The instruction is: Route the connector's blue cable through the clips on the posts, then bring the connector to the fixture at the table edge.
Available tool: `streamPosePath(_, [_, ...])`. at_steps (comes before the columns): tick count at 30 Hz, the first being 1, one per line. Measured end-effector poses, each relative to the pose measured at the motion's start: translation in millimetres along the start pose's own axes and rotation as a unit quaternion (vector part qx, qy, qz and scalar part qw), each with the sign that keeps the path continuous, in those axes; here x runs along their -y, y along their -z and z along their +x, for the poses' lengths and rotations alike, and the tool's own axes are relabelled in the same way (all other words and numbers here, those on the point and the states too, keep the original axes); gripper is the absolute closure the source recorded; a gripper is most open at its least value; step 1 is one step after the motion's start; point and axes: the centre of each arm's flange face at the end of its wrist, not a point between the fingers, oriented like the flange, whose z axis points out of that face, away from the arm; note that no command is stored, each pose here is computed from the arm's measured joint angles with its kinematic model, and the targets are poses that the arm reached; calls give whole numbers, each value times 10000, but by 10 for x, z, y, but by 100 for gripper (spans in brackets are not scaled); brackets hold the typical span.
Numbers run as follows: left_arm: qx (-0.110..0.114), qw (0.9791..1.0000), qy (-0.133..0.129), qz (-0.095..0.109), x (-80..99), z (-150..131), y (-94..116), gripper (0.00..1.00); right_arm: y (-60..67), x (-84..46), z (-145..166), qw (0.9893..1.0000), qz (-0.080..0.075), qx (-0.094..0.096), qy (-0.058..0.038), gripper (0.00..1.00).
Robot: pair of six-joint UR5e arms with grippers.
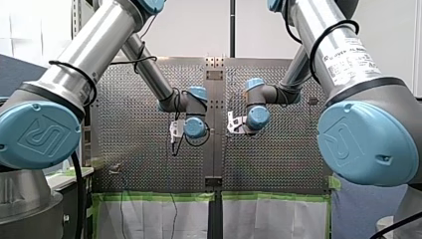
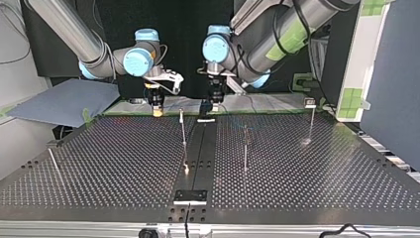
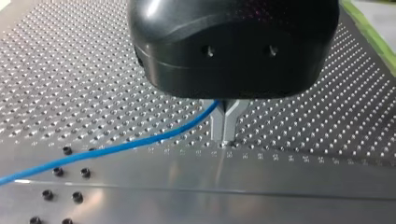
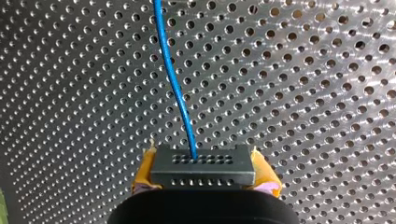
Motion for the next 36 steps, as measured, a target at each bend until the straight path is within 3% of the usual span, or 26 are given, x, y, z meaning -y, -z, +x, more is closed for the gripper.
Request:
streamPosePath(11, [-81,9999,-2,72,54,131,64,100,-9,-76,-68,10000,24,15,92,88])
streamPosePath(29, [-14,9995,218,239,114,128,67,100,-85,-275,-164,9996,246,-121,93,83])
streamPosePath(36, [-53,9992,312,238,130,262,-4,100,-121,-401,-197,9995,280,-148,63,83])
